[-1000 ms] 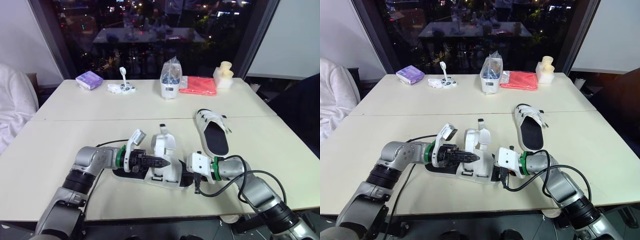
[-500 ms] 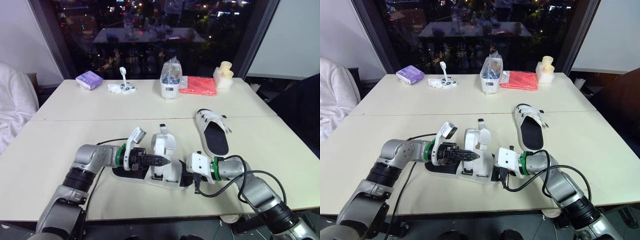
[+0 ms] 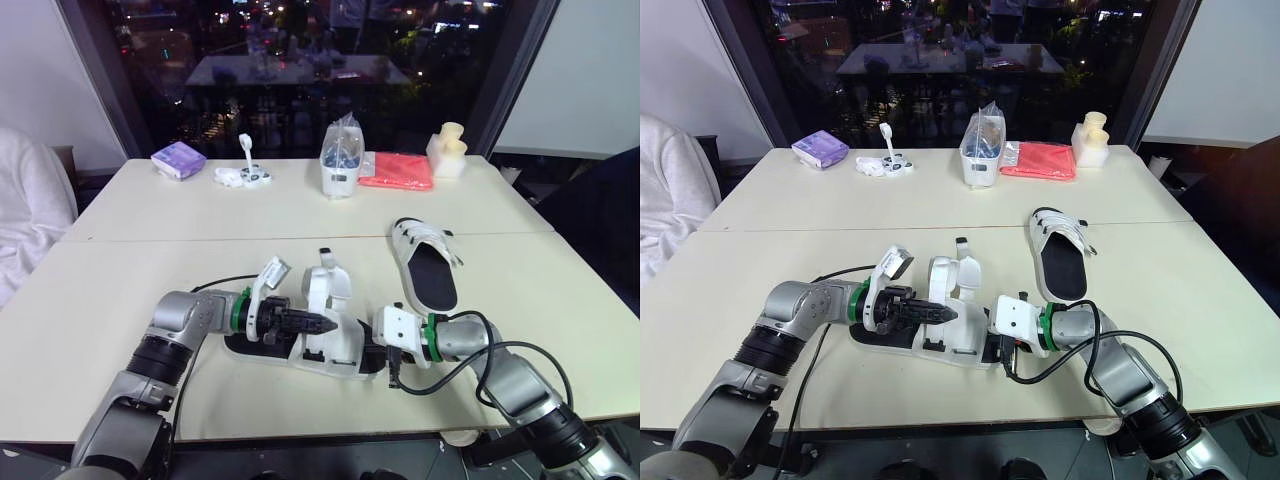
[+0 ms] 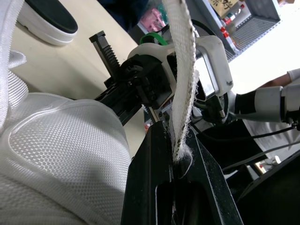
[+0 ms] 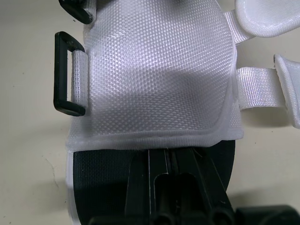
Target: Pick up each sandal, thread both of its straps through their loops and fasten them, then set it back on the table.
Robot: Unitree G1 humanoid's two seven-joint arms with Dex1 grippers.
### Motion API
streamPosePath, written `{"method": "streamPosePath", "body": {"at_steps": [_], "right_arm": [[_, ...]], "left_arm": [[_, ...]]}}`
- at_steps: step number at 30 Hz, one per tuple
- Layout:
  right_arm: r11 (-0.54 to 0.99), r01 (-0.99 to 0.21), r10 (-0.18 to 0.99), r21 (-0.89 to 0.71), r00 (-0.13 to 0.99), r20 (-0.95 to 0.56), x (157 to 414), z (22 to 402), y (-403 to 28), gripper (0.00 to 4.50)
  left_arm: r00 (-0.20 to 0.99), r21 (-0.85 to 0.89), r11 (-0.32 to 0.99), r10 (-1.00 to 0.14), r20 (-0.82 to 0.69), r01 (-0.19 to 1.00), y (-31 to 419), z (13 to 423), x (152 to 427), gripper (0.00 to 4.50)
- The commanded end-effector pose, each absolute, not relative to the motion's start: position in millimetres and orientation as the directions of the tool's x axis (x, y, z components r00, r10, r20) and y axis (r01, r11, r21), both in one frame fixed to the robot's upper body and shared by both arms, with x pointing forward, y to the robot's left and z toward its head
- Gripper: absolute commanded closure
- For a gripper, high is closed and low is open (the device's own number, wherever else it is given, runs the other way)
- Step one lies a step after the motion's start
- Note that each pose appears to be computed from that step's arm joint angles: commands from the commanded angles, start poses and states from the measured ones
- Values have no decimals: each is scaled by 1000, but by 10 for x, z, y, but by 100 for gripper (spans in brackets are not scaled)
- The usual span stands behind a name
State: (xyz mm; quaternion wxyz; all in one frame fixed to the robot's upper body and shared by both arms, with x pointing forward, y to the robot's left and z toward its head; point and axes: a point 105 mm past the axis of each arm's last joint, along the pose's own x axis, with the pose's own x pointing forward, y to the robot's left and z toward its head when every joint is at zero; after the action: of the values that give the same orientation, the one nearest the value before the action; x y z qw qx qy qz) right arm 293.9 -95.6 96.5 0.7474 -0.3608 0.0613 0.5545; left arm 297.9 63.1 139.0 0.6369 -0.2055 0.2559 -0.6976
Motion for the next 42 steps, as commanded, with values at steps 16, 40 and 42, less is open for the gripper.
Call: {"method": "streamPosePath", "body": {"at_steps": [16,40,42], "right_arm": [[128,-898,743,-421,368,-559,2915,765,-1022,450],[121,-896,741,-427,368,-561,2953,735,-1025,450],[119,-896,741,-428,368,-562,2958,732,-1022,450]], "left_arm": [[-189,-373,-115,-967,-168,921,670,1164,2828,446],[-201,-395,-87,-946,-255,914,1304,1326,2202,2],[-176,-373,-71,-951,-256,925,1241,1265,2201,2]]}}
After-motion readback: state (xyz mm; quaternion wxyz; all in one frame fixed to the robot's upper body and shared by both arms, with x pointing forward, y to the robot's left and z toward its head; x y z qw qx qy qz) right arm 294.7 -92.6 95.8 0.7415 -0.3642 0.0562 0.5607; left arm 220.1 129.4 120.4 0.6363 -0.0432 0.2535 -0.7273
